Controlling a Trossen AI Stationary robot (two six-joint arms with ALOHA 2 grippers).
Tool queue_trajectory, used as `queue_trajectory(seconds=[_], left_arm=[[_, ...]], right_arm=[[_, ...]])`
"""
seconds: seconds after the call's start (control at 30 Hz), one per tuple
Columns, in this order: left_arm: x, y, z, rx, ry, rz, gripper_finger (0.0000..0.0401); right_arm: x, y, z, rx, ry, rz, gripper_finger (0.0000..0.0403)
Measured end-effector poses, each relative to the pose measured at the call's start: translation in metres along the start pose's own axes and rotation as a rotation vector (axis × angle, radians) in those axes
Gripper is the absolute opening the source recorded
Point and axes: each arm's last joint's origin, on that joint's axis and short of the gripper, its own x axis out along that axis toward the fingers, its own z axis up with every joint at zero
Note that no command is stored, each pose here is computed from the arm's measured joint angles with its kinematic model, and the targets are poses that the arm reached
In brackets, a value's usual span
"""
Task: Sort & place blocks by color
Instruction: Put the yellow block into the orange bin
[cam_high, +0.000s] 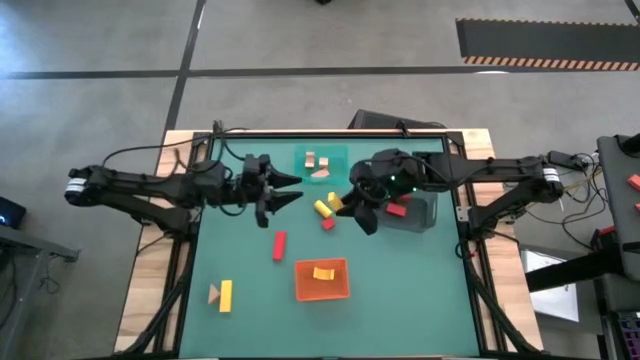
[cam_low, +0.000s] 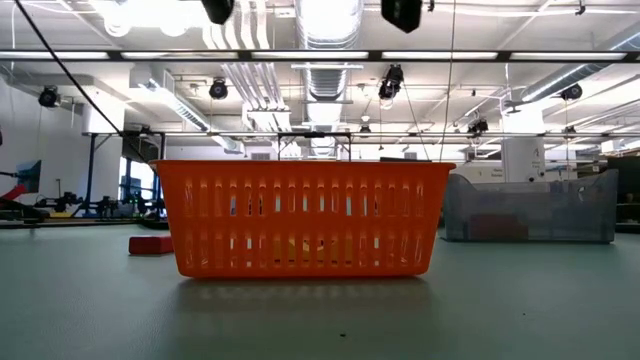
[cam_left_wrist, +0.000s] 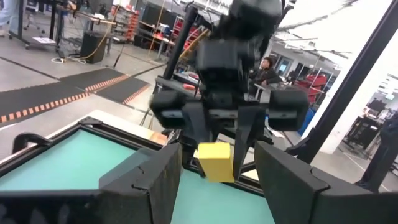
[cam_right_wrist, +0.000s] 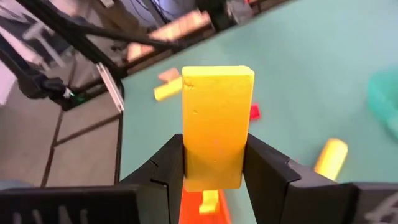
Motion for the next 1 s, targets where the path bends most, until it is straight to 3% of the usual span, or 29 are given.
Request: queue_trajectory(seconds=[0.4,0.53,0.7,1.0], left_arm=[[-0.029,-0.003,0.022,-0.011,-0.081,-0.027,0.0187],[-0.034,-0.004,0.026,-0.014,-0.101,-0.034,0.0187],[-0.038,-0.004,0.028,-0.015,-0.111,-0.037,0.0187],[-0.047,-0.005,0.035,-0.020,-0.145,-0.050,0.0187]], right_arm=[[0.008,0.043,-0.030,0.258,0.071,-0.062,0.0118],[0.020,0.058,-0.036,0.298,0.085,-0.030,0.0118],[0.045,0.073,-0.033,0.285,0.141,-0.041,0.0118],[0.079,0.089,-0.035,0.154,0.443,-0.233,0.0118]])
